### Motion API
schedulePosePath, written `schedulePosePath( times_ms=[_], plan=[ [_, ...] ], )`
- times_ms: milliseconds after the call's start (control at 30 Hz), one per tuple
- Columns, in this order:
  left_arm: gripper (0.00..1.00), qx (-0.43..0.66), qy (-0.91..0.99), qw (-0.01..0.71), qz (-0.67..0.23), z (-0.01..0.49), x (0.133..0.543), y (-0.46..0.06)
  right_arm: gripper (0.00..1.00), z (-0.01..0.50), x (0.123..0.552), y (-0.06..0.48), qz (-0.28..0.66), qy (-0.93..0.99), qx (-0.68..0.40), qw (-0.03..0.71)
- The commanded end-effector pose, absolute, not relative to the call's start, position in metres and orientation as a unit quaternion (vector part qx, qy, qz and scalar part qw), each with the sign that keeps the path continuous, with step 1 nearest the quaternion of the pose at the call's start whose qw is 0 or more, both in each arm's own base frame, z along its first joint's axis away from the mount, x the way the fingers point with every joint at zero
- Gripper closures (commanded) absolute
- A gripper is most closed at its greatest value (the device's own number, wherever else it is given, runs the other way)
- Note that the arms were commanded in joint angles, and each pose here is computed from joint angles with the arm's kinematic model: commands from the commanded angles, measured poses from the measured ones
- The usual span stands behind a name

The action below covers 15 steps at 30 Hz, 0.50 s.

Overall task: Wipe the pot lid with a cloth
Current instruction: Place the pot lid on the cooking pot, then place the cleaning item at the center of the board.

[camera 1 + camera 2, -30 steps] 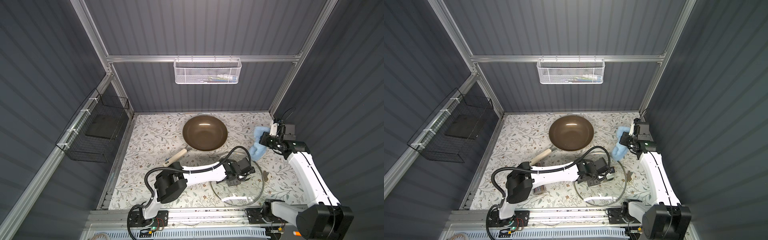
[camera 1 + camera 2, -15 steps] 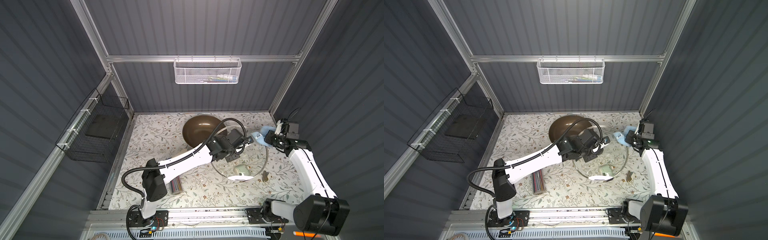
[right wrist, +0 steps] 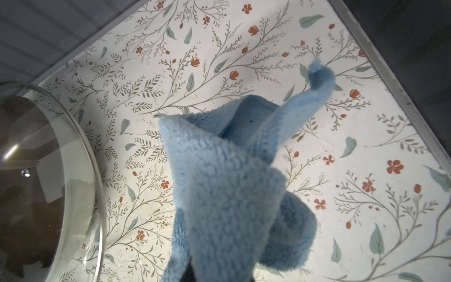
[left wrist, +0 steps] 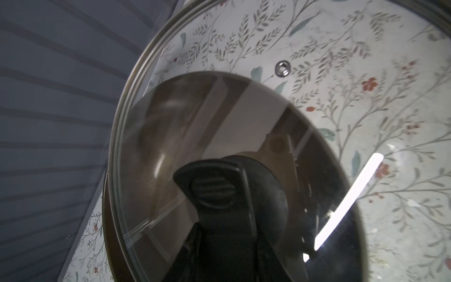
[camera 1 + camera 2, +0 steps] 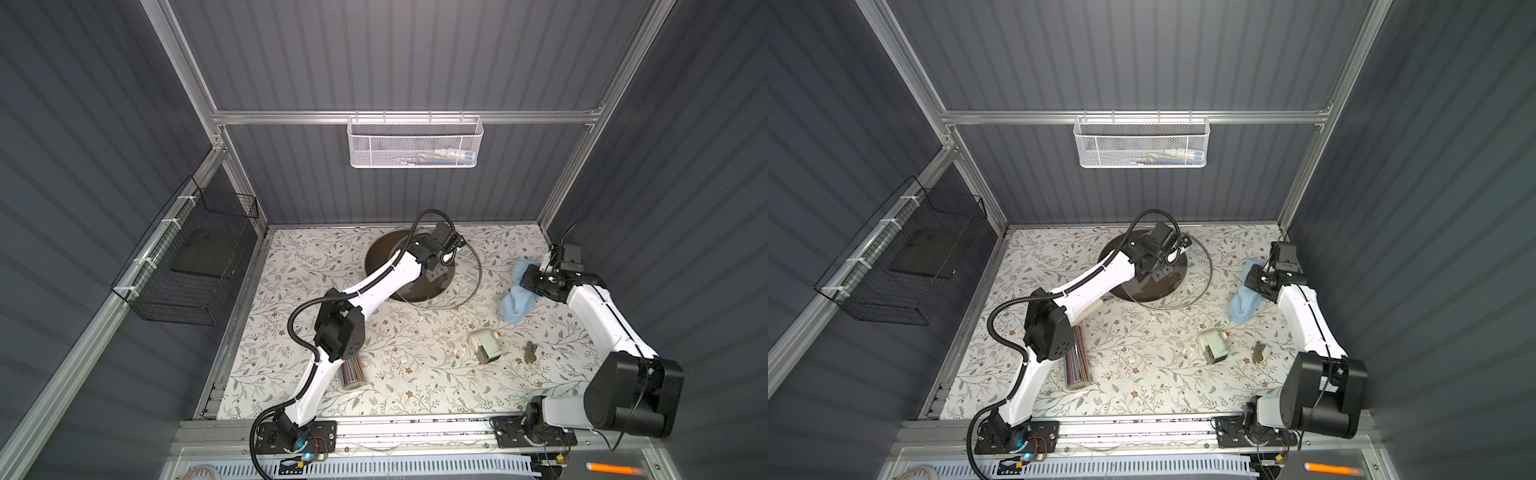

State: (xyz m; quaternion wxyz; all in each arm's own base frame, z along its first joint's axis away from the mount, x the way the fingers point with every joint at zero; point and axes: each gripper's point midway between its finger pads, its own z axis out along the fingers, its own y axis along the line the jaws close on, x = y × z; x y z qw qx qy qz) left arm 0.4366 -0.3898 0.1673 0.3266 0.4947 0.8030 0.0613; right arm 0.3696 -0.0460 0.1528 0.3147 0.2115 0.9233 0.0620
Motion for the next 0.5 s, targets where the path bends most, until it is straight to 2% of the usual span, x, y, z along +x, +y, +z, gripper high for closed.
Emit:
schedulePosePath(
  times_ms=[0, 467],
  plan=[
    [1.00, 0.462, 0.788, 0.403, 0.057, 0.225, 0.463, -0.388, 0.99, 0.142, 0.370, -0.046, 0.061, 0.926, 0.214, 0.306],
    [1.00, 0.456, 0.805, 0.370, 0.085, 0.196, 0.484, -0.357, 1.00, 0.115, 0.375, -0.036, 0.091, 0.932, 0.219, 0.274]
  ],
)
